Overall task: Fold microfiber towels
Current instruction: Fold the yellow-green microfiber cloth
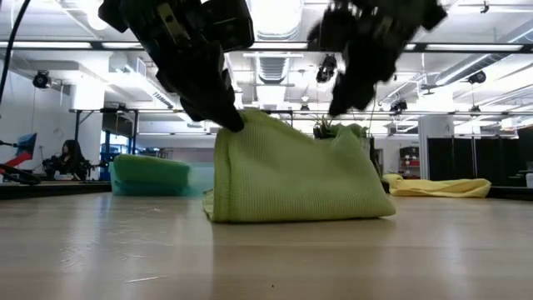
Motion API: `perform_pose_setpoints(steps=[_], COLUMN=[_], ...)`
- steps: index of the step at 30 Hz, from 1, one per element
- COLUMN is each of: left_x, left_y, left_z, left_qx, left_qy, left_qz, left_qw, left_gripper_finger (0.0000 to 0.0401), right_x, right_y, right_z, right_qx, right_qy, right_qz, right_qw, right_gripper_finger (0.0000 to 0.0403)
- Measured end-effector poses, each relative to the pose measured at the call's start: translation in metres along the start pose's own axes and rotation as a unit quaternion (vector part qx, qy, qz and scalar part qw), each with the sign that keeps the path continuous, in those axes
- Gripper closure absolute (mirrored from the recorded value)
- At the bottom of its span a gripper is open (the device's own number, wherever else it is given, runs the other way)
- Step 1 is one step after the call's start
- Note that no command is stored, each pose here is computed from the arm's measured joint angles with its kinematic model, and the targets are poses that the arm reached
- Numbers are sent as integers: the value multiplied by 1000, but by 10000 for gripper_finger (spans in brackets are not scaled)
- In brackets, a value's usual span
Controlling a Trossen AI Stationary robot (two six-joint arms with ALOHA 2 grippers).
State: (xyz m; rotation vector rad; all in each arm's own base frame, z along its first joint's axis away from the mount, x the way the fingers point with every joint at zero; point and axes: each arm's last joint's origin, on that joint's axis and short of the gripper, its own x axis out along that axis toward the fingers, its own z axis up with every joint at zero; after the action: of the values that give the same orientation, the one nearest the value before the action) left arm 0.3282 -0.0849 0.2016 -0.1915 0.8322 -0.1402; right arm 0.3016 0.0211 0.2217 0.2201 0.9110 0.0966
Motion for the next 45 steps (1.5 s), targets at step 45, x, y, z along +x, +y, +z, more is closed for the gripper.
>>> perform_pose_setpoints(steps=[45], left_x=[-26], left_y=[21], left_z=[-1], left_qx=[-29], left_qy=[-31], left_qz=[233], left_qw=[972], left_gripper_finger=[401], right_x=[102], right_y=[-28], right_z=[-59], right_qx=[241], right_qy=[-2], right_qz=[67], right_qw=[968], right_gripper_finger=[364])
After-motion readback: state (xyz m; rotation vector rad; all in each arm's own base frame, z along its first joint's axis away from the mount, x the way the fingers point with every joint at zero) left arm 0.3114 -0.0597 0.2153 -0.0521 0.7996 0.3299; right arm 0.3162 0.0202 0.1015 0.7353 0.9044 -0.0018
